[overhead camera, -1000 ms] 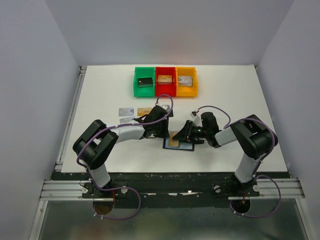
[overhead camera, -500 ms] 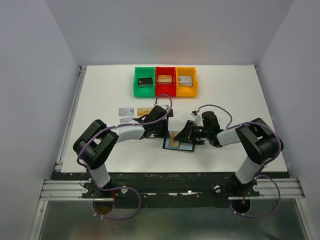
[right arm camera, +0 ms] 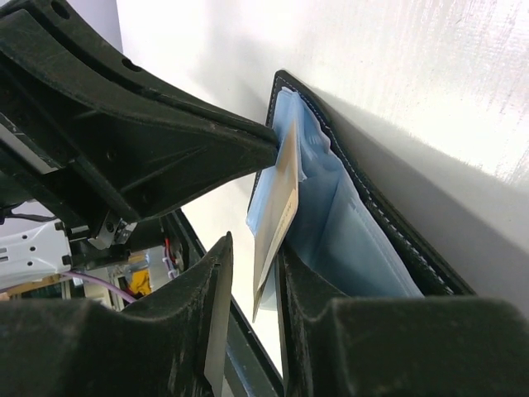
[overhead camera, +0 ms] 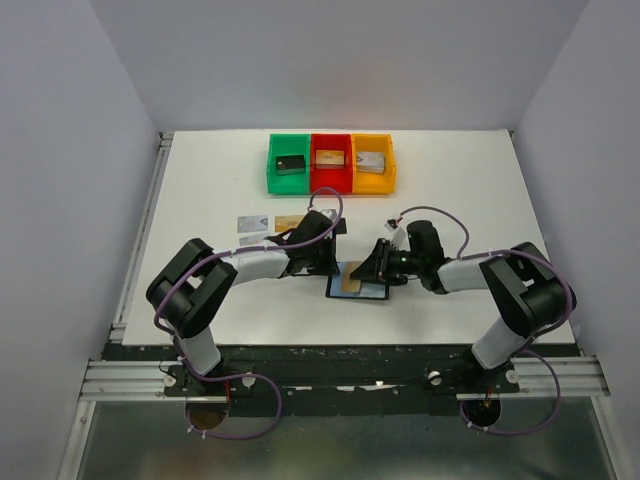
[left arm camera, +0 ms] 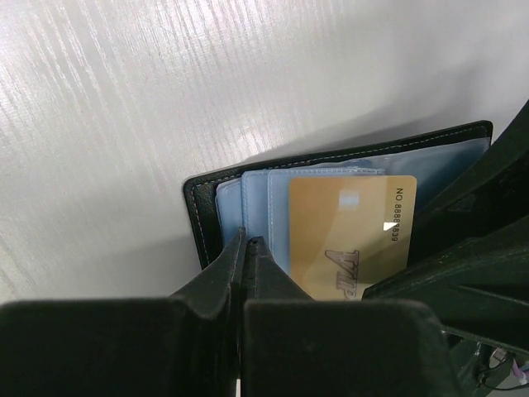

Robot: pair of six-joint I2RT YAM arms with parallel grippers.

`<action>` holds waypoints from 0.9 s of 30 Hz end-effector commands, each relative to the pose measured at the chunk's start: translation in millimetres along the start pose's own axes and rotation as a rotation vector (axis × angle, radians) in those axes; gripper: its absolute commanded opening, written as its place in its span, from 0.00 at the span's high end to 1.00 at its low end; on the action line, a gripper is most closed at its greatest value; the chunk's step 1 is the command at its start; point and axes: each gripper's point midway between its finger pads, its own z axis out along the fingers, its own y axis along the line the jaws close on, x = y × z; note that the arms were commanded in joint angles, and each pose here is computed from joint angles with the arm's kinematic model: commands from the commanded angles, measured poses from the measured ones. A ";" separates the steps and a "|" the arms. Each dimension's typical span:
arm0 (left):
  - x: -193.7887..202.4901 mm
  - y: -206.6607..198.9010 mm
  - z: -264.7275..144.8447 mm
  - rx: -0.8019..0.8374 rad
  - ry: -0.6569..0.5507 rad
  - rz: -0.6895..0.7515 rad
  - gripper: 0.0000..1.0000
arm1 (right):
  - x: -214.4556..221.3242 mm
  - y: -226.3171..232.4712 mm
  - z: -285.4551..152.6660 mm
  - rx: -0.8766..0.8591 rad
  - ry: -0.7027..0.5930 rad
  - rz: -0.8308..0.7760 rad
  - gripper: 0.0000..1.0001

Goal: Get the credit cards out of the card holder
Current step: Remove the credit card from the card holder.

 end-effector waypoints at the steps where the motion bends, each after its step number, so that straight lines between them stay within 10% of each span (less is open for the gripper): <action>1: 43.2 37.6 8.6 -0.126 0.134 -0.026 1.00 | -2.2 -2.9 -5.8 0.020 -0.019 -0.021 0.66; 27: 42.2 39.6 9.6 -0.131 0.137 -0.020 1.00 | -7.2 -1.9 -14.4 0.028 -0.024 -0.035 0.71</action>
